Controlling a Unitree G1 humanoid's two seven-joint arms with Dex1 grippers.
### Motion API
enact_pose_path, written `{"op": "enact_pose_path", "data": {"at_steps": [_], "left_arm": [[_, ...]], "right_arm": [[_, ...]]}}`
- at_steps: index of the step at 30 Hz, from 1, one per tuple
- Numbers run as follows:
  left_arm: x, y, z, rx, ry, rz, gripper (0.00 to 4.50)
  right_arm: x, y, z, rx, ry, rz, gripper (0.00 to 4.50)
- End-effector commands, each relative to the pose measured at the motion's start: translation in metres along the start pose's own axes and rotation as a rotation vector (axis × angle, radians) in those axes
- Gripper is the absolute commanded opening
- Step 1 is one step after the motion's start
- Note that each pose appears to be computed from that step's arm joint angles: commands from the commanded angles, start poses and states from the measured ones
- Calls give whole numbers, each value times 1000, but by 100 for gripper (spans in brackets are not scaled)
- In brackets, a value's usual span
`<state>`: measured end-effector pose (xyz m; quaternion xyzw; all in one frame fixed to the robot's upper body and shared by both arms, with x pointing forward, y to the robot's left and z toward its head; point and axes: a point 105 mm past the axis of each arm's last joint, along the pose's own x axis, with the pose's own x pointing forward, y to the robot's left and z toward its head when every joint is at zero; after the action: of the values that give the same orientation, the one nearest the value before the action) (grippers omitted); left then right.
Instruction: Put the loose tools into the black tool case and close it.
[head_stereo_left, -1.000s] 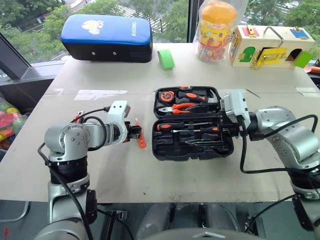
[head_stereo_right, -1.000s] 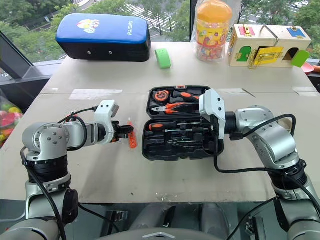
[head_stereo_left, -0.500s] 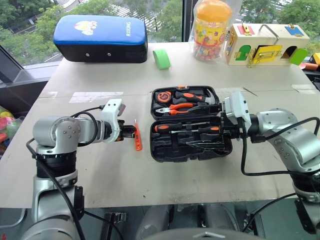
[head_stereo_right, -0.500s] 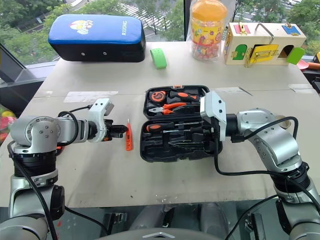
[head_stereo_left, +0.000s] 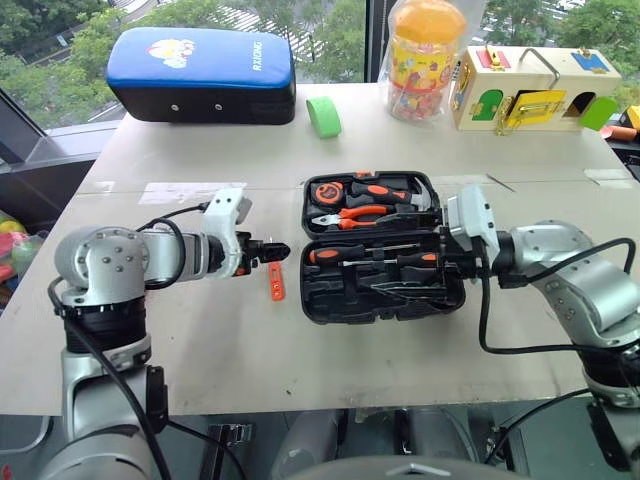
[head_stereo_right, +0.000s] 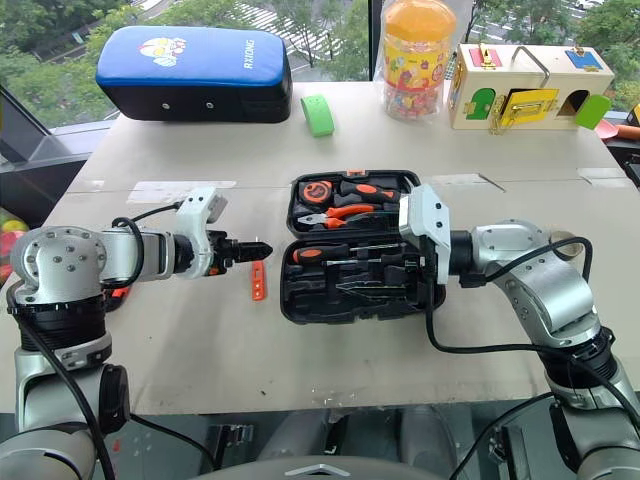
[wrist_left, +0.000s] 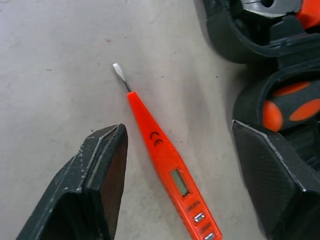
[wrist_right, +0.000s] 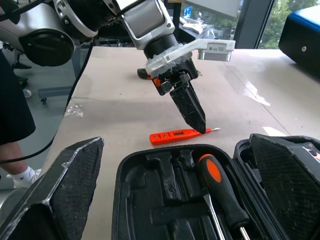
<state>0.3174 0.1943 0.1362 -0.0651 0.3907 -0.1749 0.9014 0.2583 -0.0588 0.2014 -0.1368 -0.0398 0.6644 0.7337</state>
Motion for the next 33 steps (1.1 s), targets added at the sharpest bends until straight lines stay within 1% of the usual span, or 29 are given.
{"op": "enact_pose_path", "data": {"at_steps": [1,7,8,9,10,11,12,13,20,23,24,25,30,33], "left_arm": [[2,-10,-3,16,37,-25,364],[13,-16,-15,23,127,-13,364],[15,-16,-18,21,139,-12,341],[17,-16,-19,22,150,-7,326],[18,-16,-21,18,158,-5,297],[19,-16,-22,13,167,-7,245],[20,-16,-25,12,179,-9,222],[20,-16,-27,12,190,-11,168],[24,-17,-32,1,217,-17,168],[24,-14,-34,-5,224,-8,95],[24,-12,-35,-6,228,-5,40],[23,-10,-37,-7,232,-2,2],[16,-2,-37,-6,239,13,2],[10,5,-28,-19,211,25,2]], "right_arm": [[3,4,10,-49,-34,5,450],[4,4,10,-49,-46,-10,450],[5,4,10,-48,-47,-13,450],[5,4,9,-48,-48,-16,450],[5,4,9,-47,-49,-18,450],[5,5,9,-46,-50,-21,450],[4,5,9,-45,-51,-23,450],[4,5,9,-45,-52,-26,450],[3,5,9,-44,-53,-34,450],[2,5,9,-42,-52,-36,450],[2,5,9,-41,-52,-36,450],[2,5,9,-41,-51,-37,450],[1,5,8,-36,-51,-38,450],[2,5,8,-35,-51,-35,450]]}}
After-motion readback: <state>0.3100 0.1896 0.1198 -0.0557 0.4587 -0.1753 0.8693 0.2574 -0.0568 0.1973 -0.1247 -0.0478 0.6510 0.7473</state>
